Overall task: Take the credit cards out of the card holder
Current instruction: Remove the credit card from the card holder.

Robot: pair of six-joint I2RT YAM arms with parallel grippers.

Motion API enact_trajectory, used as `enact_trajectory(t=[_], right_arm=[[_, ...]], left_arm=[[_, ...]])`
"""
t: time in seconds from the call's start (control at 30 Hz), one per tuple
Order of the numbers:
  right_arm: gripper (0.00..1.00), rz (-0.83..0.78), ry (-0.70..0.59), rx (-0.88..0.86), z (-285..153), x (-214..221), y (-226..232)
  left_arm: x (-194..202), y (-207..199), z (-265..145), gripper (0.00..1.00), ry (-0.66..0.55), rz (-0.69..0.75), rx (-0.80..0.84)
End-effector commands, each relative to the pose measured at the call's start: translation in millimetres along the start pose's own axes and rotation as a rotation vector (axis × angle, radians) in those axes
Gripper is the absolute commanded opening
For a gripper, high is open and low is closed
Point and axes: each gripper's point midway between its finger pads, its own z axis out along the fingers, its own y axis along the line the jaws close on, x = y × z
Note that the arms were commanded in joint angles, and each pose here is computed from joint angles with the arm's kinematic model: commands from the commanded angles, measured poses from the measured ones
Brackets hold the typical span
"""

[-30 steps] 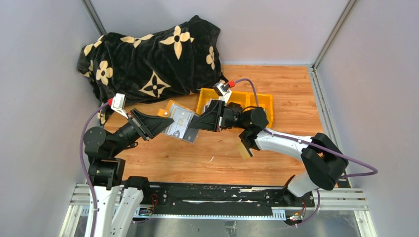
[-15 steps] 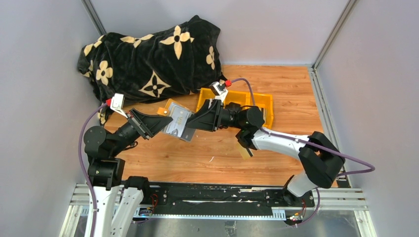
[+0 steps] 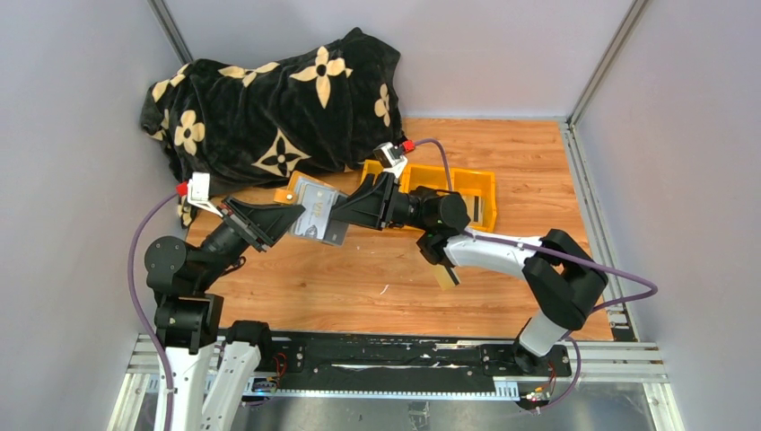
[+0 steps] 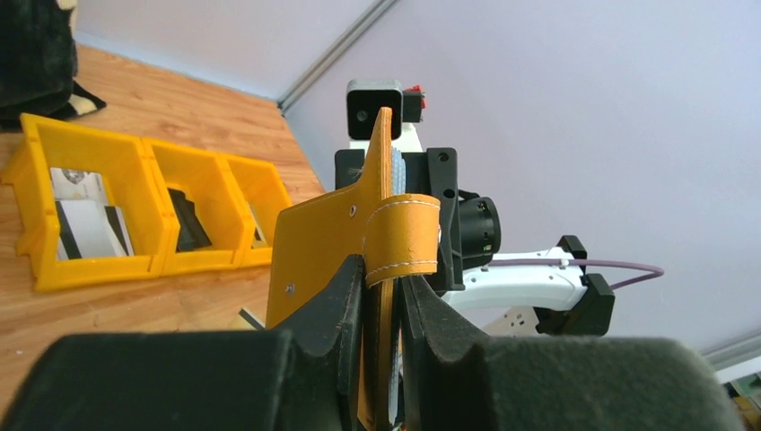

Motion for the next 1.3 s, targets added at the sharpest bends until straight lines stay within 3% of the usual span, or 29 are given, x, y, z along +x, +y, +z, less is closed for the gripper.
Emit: enact_trajectory(t=[0.0, 0.2, 0.37, 0.7, 0.97, 1.17, 1.27], right_arm=[[0.47, -0.092, -0.059, -0.197, 14.2, -15.0, 66.4], [0.5, -0.069, -0.094, -0.196, 18.9, -22.1, 63.6], [0.47, -0.069, -0.116, -0.208, 26.6, -26.4, 63.9], [0.11, -0.078, -0.082, -0.205, 23.4, -19.2, 63.7], [0.0, -0.078, -0.002, -0.222, 20.7, -6.5, 70.5], [0.0, -0.08, 0.006, -0.167, 11.2, -9.0, 59.1], [0.0, -0.095, 0.016, -0.086, 5.5, -10.5, 43.8]], left_arm=[[1.8, 10.7, -0.5, 0.06, -0.004, 0.021, -0.042], [8.3, 14.5, -1.1, 0.07, 0.013, 0.0, -0.039], [22.6, 19.3, -3.0, 0.11, 0.068, -0.031, -0.029], [40.1, 24.9, -3.6, 0.24, 0.129, -0.082, 0.009], [42.4, 20.0, -2.9, 0.32, 0.141, -0.118, 0.048], [45.3, 4.4, -5.9, 0.27, 0.176, -0.121, 0.127], [44.6, -2.6, -7.4, 0.2, 0.181, -0.106, 0.156]])
